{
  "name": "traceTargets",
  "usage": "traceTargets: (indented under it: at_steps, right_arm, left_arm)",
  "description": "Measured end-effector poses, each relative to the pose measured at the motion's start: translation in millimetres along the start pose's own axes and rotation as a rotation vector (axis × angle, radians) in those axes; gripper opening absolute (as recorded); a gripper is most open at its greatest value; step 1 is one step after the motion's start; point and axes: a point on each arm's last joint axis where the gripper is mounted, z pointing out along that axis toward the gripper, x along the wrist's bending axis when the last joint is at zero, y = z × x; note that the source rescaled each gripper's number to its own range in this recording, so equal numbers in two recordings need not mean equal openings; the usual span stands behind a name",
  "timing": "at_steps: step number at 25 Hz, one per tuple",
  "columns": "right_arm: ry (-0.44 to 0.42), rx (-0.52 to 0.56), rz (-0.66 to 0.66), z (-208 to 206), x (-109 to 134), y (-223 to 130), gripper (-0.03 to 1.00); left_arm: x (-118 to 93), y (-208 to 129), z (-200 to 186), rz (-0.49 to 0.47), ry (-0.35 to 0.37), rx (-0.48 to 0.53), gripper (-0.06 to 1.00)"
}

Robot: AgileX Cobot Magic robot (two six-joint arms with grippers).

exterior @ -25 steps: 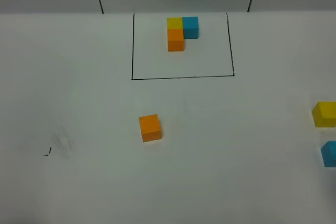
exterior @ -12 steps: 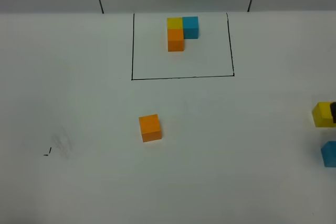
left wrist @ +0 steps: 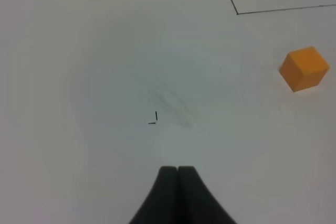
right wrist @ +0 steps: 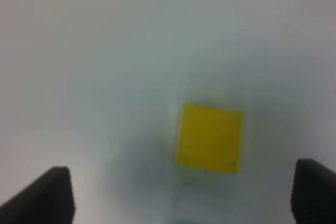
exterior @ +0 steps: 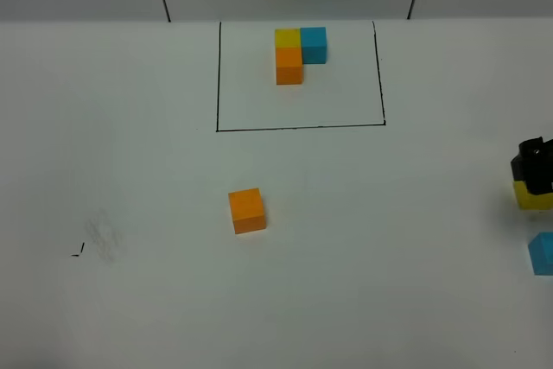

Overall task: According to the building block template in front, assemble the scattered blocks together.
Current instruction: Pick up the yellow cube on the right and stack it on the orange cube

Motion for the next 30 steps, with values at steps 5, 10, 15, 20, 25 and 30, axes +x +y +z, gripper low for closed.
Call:
traceTargets:
  at_steps: [5, 10, 15, 20, 25, 30]
  right_arm:
    - [-0.002, 0.009, -0.01, 23, 0, 0, 0.94]
    - [-0.011, 0.053, -0.024, 42, -3, 0, 0.94]
    - [-0.024, 0.076, -0.031, 56, -10, -2, 0.94]
    - [-0.032, 0.092, -0.019, 68, -16, -6, 0.94]
    - [-0.031, 0.099, -0.013, 80, -17, -10, 0.94]
    - [-0.024, 0.122, -0.014, 95, -16, -15, 0.94]
  left_arm:
    - [0, 0, 0, 0.0, 0.0, 0.0, 0.0]
    - [0, 0, 0, 0.0, 0.0, 0.0, 0.0]
    - [0, 0, 0, 0.0, 0.0, 0.0, 0.0]
    - [0, 0, 0, 0.0, 0.0, 0.0, 0.0]
    - [0, 0, 0, 0.0, 0.0, 0.0, 0.0]
    - [0, 0, 0, 0.0, 0.0, 0.0, 0.0]
